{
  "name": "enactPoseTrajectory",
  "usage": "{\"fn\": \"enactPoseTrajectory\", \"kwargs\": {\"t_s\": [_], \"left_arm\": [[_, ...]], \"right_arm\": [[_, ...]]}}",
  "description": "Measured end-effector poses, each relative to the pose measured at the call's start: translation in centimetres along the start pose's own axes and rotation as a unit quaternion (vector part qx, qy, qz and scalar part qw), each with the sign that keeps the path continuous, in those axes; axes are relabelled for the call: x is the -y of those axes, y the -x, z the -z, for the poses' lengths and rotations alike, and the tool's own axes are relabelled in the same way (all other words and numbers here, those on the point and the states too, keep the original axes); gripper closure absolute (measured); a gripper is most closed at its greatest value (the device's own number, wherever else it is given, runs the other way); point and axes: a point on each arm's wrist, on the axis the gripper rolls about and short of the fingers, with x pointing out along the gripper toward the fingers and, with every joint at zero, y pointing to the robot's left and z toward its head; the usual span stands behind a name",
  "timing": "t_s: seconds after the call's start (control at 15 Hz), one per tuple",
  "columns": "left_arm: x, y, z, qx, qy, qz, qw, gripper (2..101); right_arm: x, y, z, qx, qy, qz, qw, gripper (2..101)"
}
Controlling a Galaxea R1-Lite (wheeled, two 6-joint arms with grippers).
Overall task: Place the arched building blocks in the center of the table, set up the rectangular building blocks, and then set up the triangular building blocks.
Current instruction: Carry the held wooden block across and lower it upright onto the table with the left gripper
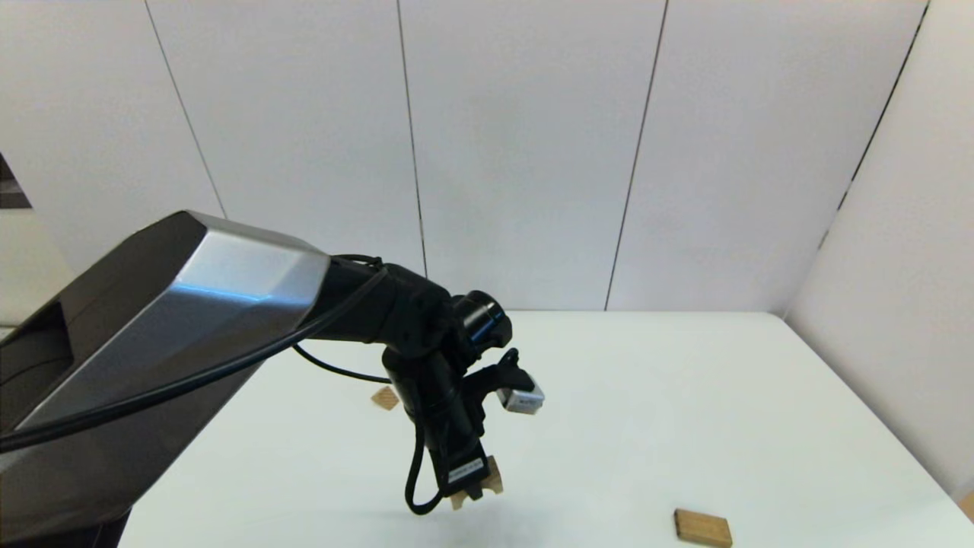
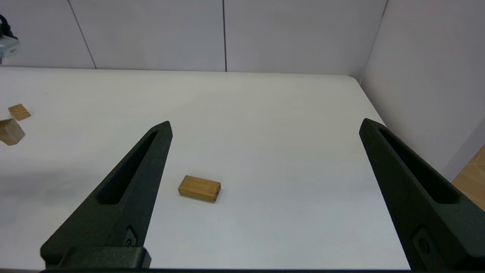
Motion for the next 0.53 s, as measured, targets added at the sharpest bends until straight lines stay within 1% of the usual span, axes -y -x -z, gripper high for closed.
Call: {"fn": "enactPoseTrajectory", "kwargs": {"t_s": [0.13,0.53], "left_arm": [[-0.2,-0.8,-0.6,0.002,-0.028,0.003,1.0,76.5],[0.3,-3.4,-2.7,0.0,-0.085,0.013,0.996,76.5]], "right_arm": [[0.0,0.0,0.0,0.0,0.0,0.0,1.0,4.3],[0.0,0.0,0.0,0.0,0.0,0.0,1.0,4.3]]}}
